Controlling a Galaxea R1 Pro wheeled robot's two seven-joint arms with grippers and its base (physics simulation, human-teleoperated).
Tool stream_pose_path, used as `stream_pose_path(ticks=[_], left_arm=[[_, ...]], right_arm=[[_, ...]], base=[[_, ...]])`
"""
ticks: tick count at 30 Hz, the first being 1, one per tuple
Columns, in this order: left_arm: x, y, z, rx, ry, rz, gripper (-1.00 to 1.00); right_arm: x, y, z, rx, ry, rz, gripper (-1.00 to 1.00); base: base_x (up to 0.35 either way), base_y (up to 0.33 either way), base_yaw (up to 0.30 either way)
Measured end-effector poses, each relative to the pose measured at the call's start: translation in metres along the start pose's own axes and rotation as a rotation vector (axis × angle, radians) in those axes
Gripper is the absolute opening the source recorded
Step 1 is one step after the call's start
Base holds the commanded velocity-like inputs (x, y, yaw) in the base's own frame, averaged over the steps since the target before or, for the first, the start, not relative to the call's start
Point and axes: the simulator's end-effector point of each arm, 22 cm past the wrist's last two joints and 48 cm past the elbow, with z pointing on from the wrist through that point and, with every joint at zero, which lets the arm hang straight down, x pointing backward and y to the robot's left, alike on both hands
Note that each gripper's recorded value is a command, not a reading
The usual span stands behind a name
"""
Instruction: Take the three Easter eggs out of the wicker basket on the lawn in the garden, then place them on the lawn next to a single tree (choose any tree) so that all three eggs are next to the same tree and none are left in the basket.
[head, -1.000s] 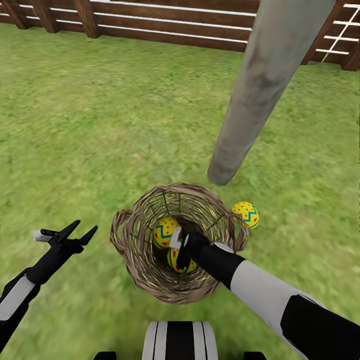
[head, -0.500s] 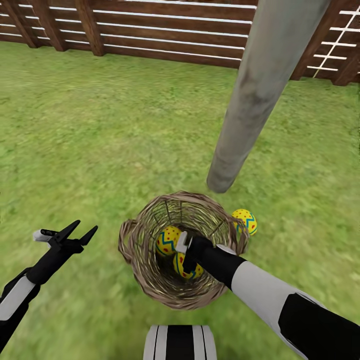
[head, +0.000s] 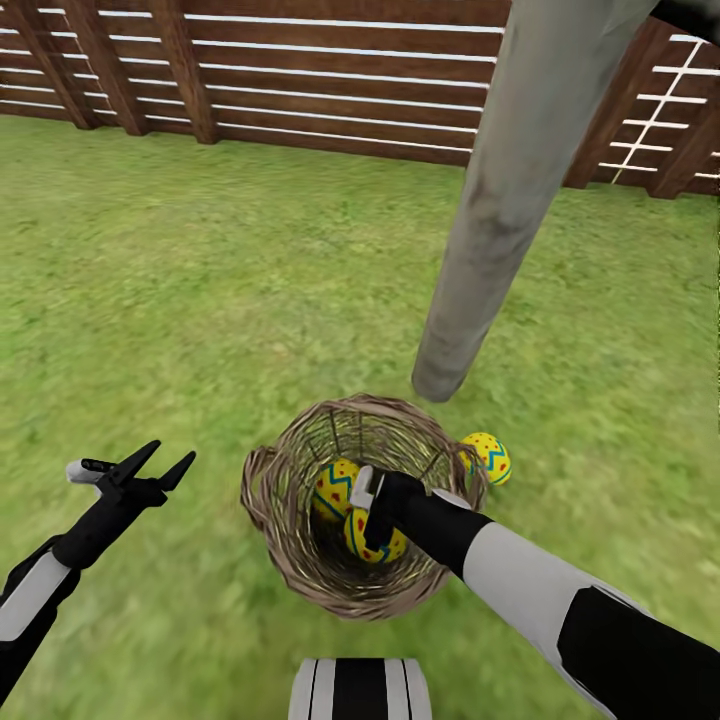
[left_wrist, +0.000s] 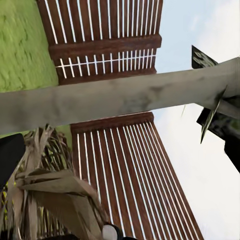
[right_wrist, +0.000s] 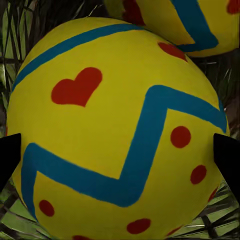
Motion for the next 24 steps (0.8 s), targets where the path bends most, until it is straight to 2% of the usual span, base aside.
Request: stream_pose_path(ticks=[12,16,19,24], left_arm=[[-0.004,-0.028,0.006,0.039,0.002,0.029,1.0],[-0.005,-0.034,0.007,0.046,-0.002,0.033,1.0],[-0.008,-0.035,0.004,0.041,-0.013,0.031,1.0],[-0.01,-0.047,0.006,0.058,-0.013,0.044,1.0]], right_arm=[[-0.003,0.001,-0.025,-0.024,-0.006,-0.009,-1.0],[-0.005,0.012,-0.034,-0.073,-0.008,-0.011,-1.0],[0.005,0.009,-0.041,-0.061,0.046,0.019,-1.0],[0.003,0.009,-0.053,-0.062,0.047,0.021,-1.0]], base=[[0.0,0.0,0.0],[0.0,0.0,0.0],[0.0,0.0,0.0],[0.0,0.0,0.0]])
